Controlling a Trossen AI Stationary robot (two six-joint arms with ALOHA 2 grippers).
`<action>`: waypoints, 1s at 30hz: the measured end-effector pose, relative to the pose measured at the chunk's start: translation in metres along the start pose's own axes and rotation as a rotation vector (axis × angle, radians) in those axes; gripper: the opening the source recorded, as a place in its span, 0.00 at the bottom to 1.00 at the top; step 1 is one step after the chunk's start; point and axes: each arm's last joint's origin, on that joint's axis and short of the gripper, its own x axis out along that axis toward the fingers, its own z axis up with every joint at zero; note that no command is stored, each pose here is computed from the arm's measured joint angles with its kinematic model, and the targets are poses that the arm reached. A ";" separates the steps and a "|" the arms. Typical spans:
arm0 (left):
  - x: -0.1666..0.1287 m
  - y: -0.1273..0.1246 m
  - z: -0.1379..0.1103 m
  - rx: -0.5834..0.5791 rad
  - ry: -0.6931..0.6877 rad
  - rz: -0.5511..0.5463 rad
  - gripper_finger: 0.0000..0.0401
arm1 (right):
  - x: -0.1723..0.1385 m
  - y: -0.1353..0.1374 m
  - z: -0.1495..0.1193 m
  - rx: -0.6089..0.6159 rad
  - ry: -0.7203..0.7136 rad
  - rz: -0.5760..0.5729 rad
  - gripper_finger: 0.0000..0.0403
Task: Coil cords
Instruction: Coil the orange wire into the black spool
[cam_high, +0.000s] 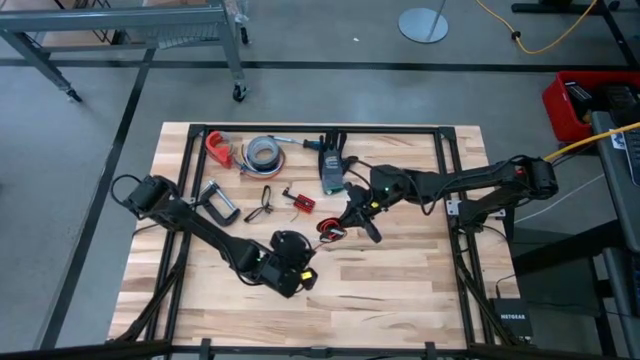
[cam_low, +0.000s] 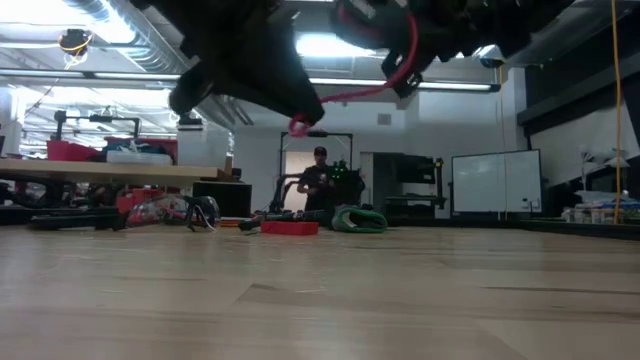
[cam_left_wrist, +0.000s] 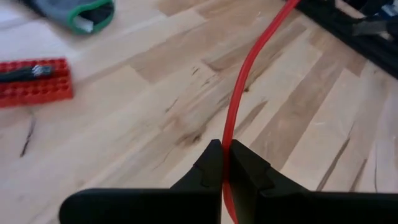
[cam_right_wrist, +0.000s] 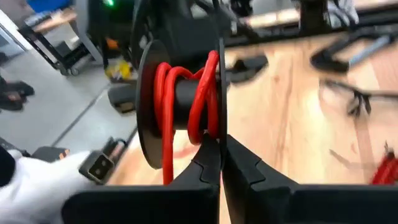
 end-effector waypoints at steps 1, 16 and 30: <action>-0.002 0.001 -0.001 -0.007 0.007 0.007 0.00 | 0.000 -0.001 -0.002 0.006 0.015 -0.011 0.01; -0.016 0.014 0.011 -0.091 0.028 0.084 0.00 | -0.003 -0.007 -0.023 0.056 0.206 -0.202 0.01; 0.003 0.031 0.043 -0.101 -0.007 0.150 0.00 | 0.002 0.003 -0.032 -0.001 0.284 -0.350 0.01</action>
